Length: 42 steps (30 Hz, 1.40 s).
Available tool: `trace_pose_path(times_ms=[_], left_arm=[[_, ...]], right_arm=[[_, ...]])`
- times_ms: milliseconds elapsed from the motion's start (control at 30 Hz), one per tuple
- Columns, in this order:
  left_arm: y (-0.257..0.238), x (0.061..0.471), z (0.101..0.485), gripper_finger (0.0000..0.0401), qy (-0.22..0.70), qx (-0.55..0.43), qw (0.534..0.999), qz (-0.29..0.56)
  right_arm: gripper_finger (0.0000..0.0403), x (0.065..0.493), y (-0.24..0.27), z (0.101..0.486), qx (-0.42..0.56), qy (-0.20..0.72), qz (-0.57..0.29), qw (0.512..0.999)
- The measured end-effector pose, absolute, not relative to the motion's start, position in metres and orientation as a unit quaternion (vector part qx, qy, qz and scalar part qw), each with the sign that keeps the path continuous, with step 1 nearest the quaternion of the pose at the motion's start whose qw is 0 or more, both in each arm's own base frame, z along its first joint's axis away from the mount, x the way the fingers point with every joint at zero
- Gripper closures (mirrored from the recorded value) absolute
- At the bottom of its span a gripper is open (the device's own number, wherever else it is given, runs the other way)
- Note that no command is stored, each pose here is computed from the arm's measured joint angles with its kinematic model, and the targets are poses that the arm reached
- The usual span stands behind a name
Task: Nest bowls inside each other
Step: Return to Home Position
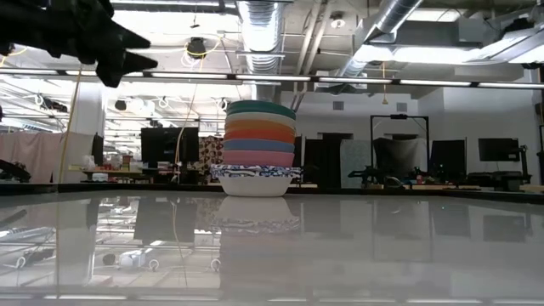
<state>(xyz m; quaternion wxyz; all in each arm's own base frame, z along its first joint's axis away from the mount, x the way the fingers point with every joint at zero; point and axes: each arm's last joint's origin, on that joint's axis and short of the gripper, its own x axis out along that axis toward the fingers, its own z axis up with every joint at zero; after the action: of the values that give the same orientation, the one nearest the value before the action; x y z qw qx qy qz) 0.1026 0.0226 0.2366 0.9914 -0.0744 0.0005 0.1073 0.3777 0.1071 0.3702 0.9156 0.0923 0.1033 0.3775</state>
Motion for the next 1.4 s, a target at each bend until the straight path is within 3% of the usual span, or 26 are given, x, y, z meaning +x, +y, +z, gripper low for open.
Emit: trace_pose_path(times_ms=[100, 267, 367, 567, 900, 1233, 1400], left_arm=[[0.020, 0.103, 0.239, 0.0166, -0.008, -0.083, 0.995, 0.061], [0.018, 0.103, 0.244, 0.0166, -0.031, -0.074, 0.997, 0.019], [0.018, 0.103, 0.245, 0.0166, -0.038, -0.060, 0.997, 0.021], [0.018, 0.103, 0.246, 0.0166, -0.042, -0.049, 0.998, 0.026], [0.018, 0.103, 0.243, 0.0166, -0.033, -0.053, 0.998, 0.031], [0.023, 0.111, 0.183, 0.0166, -0.049, -0.126, 0.988, 0.068], [0.023, 0.111, 0.177, 0.0166, -0.051, -0.160, 0.983, 0.078]], right_arm=[[0.0173, 0.348, 0.082, 0.390, 0.058, 0.166, 0.241, 0.955], [0.0173, 0.284, 0.075, 0.434, -0.029, 0.078, 0.272, 0.959], [0.0173, 0.239, 0.071, 0.439, -0.040, 0.056, 0.255, 0.964], [0.0173, 0.188, 0.065, 0.398, -0.009, 0.017, 0.148, 0.989], [0.0173, 0.158, 0.048, 0.319, 0.007, -0.057, 0.126, 0.990], [0.0173, 0.135, 0.031, 0.254, 0.007, -0.110, 0.121, 0.986], [0.0173, 0.118, 0.025, 0.225, 0.011, -0.149, 0.151, 0.977]])
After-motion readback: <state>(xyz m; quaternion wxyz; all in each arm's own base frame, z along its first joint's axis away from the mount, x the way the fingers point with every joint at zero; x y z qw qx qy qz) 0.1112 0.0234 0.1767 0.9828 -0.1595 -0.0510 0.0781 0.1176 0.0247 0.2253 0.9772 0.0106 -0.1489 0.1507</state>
